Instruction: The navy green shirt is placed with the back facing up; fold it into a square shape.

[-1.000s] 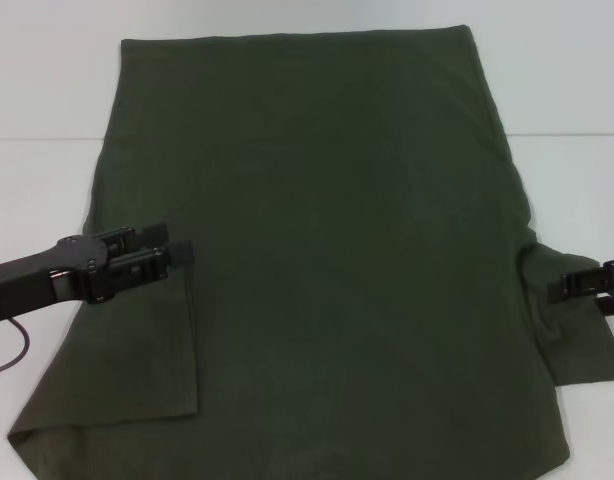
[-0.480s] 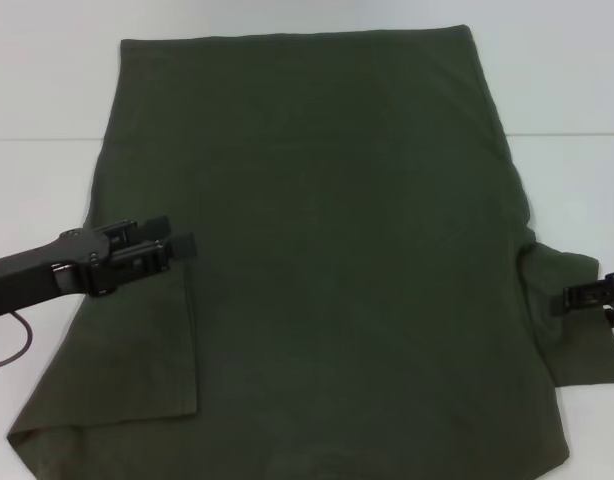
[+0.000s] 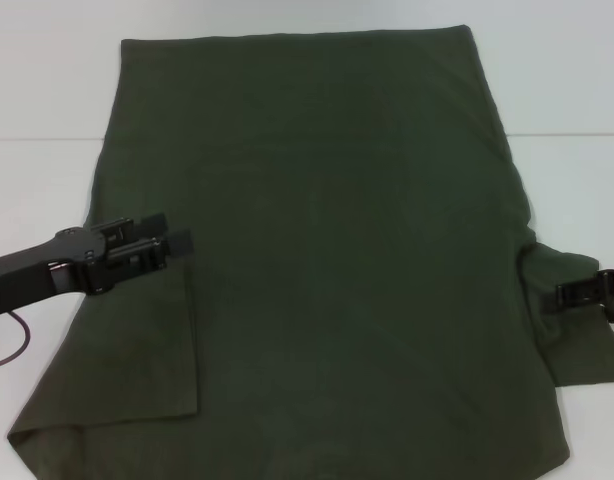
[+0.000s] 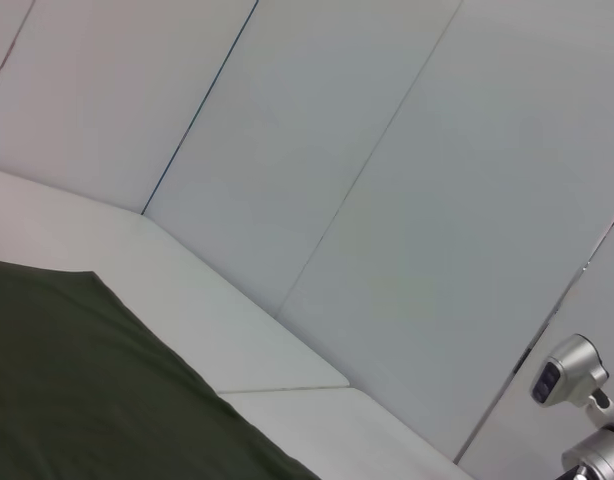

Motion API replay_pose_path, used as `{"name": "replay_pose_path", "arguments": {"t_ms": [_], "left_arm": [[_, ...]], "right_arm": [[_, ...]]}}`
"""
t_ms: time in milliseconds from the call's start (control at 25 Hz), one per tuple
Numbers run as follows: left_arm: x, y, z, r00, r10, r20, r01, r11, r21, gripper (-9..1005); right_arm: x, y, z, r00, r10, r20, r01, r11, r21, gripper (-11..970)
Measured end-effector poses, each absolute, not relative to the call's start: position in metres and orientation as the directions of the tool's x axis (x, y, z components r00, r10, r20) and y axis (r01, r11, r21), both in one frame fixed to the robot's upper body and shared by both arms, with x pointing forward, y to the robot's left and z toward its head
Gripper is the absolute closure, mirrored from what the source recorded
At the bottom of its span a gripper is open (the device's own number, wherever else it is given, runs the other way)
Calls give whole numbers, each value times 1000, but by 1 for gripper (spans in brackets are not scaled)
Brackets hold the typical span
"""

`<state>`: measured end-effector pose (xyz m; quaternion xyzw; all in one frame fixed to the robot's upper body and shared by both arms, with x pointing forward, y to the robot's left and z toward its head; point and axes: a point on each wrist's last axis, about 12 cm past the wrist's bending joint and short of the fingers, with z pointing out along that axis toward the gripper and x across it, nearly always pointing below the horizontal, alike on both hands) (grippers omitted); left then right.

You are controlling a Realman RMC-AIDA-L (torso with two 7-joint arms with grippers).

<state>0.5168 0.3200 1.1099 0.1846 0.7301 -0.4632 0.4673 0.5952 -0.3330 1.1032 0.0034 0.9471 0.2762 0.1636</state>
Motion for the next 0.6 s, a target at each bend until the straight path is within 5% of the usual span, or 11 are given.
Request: {"name": "replay_pose_path", "arguments": {"t_ms": [160,600], "left_arm": [[517,320,1110,-494,-163,-854,704,502,-503,291],[517,320,1111,-492,-168,-854,705,500,-504,290]], "right_arm": [[594,-335,1103,-947,95,-305,-82,850,520,228],[594,-336,1103,-947,89,-308,-86,855,511,462]]}}
